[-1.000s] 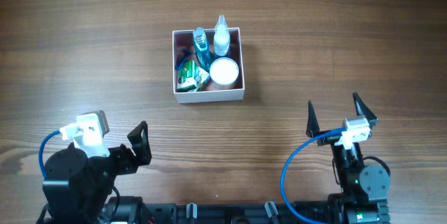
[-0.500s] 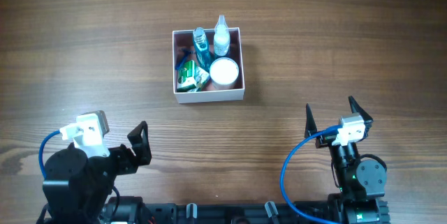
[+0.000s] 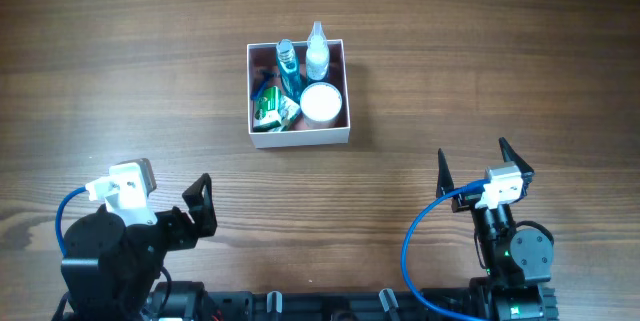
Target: Pack container
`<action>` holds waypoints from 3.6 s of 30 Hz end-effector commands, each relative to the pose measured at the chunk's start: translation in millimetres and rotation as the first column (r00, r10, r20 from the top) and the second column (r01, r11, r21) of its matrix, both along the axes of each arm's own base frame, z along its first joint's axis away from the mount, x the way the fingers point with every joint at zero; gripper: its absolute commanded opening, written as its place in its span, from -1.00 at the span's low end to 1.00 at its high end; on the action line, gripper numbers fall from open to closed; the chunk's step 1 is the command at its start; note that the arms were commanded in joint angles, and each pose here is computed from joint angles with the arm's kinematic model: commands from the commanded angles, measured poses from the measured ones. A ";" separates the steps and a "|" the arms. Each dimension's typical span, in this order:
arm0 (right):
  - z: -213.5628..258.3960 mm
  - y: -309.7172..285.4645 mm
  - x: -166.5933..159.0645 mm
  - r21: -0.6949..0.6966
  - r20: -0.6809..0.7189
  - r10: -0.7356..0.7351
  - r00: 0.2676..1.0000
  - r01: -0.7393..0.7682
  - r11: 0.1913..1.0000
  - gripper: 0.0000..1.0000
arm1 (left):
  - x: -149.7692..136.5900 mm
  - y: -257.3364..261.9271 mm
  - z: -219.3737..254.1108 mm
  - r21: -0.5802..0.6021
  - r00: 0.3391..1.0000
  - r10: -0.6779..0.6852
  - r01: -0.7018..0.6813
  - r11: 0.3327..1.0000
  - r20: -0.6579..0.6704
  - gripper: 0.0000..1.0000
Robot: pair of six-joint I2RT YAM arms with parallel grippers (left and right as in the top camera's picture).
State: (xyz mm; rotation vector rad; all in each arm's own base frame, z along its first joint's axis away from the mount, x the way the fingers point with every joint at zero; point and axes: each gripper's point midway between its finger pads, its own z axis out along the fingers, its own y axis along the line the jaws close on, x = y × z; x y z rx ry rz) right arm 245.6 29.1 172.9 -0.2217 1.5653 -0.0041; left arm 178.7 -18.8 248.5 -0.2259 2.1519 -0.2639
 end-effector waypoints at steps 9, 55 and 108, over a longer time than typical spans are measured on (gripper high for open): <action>-0.4 -1.8 0.4 -0.012 0.001 -0.012 1.000 0.012 1.000 1.00 | -7.9 15.6 -31.8 0.067 0.998 0.059 -0.059 0.996 0.000 0.99; -0.4 -1.8 0.4 -0.012 0.001 -0.012 1.000 0.012 1.000 0.99 | 66.6 0.9 -89.6 0.002 0.868 0.000 -0.001 1.000 0.496 0.99; -0.4 -1.8 0.4 -0.012 0.001 -0.012 1.000 0.012 1.000 1.00 | 65.6 -11.1 -90.1 0.003 0.869 -0.043 0.048 0.999 0.494 0.99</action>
